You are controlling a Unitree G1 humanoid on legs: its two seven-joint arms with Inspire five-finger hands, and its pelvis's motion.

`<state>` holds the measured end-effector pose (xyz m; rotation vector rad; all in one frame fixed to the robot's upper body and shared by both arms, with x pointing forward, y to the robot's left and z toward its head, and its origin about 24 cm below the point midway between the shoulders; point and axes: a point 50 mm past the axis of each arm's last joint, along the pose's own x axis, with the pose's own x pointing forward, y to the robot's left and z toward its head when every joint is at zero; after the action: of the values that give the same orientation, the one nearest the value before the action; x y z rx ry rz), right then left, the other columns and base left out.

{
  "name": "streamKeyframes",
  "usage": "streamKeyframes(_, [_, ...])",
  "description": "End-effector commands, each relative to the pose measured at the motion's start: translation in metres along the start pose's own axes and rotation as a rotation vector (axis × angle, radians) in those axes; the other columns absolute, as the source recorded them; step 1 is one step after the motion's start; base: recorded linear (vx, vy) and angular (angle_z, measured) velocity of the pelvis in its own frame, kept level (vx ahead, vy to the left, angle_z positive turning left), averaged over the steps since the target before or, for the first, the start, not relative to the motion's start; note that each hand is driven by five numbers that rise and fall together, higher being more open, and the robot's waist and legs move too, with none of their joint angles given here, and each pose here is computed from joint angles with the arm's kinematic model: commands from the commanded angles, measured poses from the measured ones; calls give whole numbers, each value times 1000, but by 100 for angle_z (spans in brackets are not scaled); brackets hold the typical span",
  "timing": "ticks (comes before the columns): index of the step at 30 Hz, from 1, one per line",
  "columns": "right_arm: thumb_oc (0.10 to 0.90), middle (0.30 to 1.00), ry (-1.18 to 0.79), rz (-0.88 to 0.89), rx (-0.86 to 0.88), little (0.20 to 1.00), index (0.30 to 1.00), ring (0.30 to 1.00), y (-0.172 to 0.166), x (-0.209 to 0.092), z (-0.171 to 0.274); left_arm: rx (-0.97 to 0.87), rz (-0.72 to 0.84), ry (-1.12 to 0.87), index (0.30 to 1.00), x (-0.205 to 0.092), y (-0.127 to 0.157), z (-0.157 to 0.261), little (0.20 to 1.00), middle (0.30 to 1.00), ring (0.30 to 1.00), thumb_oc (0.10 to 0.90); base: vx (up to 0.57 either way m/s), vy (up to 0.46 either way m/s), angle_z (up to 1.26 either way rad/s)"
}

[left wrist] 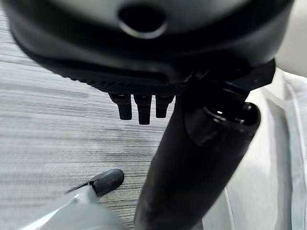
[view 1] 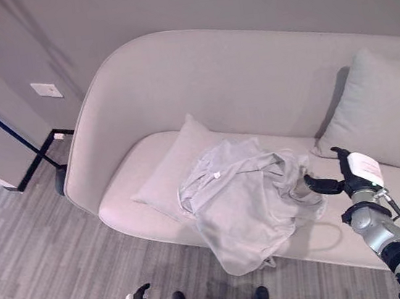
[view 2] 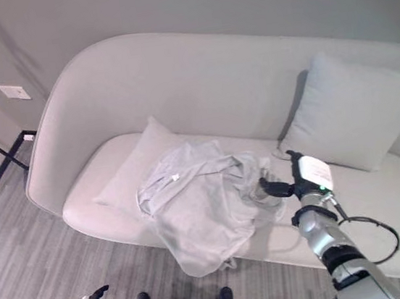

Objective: Hang the clothes on the sofa on the clothes rack.

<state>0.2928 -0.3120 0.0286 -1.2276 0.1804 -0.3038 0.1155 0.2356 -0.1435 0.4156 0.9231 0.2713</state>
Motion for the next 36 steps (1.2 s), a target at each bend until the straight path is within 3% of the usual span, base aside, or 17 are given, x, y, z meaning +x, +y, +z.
streamKeyframes(1, [800,900,-75,-214,-3,900,900,900,-50,27,16,-20,29,-85,900,3,-8,20,900,900,900,800,-10,-66,33])
streamKeyframes(6, [800,900,-68,-168,27,900,900,900,-41,34,28,49,-39,56,900,-6,-23,-10,900,900,900,800,98,70,3])
streamKeyframes(11, [800,900,-57,-66,19,900,900,900,-14,27,32,170,-58,156,900,-12,-14,-39,900,900,900,800,177,154,-15])
streamKeyframes(17, [800,900,-95,-34,17,900,900,900,-5,24,44,253,-63,72,900,-6,-11,-25,900,900,900,800,109,153,4])
streamKeyframes(22, [800,900,-36,-49,-11,900,900,900,-11,16,17,285,-51,-39,900,5,-8,5,900,900,900,800,111,-118,4])
streamKeyframes(27, [800,900,-57,-54,-2,900,900,900,-13,18,22,290,-52,-52,900,3,-12,5,900,900,900,800,54,-83,57])
streamKeyframes(32, [800,900,-62,-74,48,900,900,900,-19,23,26,458,-164,-201,900,-4,-36,17,900,900,900,800,-31,-66,14])
streamKeyframes(36, [800,900,-40,-126,121,900,900,900,-30,34,33,536,-153,-293,900,0,-33,33,900,900,900,800,-137,-42,15])
